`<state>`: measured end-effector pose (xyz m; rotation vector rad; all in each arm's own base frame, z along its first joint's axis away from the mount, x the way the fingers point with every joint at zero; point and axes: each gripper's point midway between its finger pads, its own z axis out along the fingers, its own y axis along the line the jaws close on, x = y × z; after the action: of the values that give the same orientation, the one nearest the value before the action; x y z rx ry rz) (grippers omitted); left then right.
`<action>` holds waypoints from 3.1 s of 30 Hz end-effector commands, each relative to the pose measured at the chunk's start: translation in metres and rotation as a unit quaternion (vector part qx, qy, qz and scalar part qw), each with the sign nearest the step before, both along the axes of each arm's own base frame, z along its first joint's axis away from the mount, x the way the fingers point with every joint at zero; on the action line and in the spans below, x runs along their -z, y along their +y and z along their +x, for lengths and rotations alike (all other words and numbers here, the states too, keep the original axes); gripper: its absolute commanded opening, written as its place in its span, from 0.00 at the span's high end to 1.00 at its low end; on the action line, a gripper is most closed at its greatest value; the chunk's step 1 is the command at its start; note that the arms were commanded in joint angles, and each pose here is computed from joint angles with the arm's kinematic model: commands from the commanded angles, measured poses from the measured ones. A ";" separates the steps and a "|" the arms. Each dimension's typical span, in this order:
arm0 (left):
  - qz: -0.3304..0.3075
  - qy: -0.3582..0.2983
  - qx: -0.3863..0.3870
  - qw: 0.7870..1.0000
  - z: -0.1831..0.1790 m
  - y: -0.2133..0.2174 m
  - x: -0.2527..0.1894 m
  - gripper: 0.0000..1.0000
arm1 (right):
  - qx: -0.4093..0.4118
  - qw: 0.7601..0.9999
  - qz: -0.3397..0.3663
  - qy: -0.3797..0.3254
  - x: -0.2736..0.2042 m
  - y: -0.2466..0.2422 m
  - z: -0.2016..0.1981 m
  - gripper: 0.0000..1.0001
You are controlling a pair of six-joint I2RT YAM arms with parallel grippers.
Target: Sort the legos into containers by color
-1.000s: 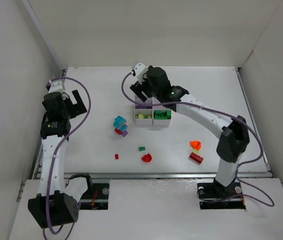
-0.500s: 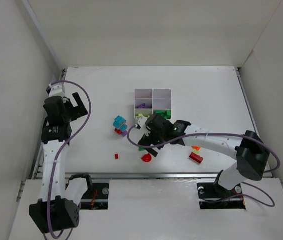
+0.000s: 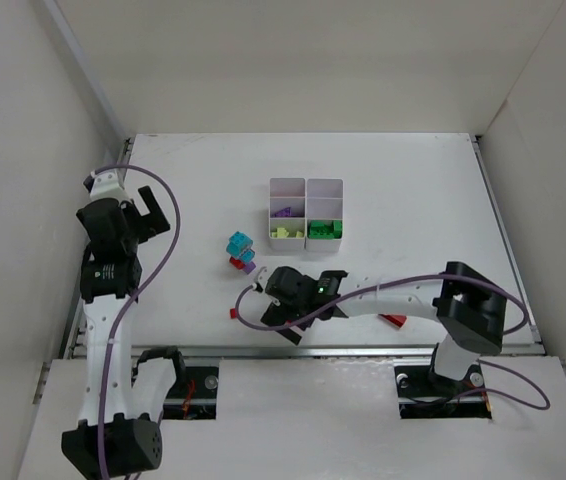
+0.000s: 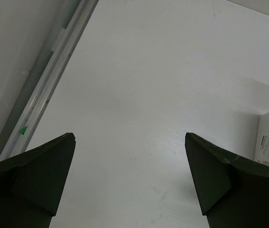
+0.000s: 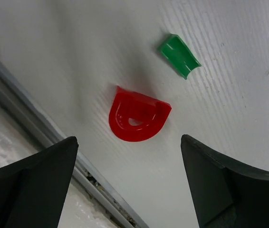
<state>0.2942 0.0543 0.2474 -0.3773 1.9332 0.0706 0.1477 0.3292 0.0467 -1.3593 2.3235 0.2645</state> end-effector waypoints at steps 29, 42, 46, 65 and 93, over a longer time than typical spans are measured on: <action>0.008 -0.035 -0.009 0.999 -0.004 0.003 -0.022 0.00 | 0.045 0.989 0.092 -0.111 -0.106 0.027 0.043 1.00; 0.012 -0.024 -0.011 1.000 -0.007 0.005 -0.018 0.00 | 0.212 0.951 0.129 -0.186 -0.199 0.010 0.255 1.00; 0.015 -0.029 -0.015 0.999 -0.007 0.006 -0.022 0.00 | 0.245 0.942 0.111 -0.199 -0.198 0.001 0.291 1.00; 0.007 -0.006 -0.006 1.000 0.007 0.005 -0.002 0.00 | 0.308 0.926 0.115 -0.188 -0.137 0.016 0.316 1.00; 0.086 0.003 0.207 0.974 0.003 -0.046 -0.020 0.04 | 0.275 0.916 0.242 -0.162 -0.206 0.018 0.282 0.16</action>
<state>0.2961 0.0352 0.2349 -0.1710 2.0217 0.0175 0.4347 0.3423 0.1600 -0.5116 2.2654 0.2031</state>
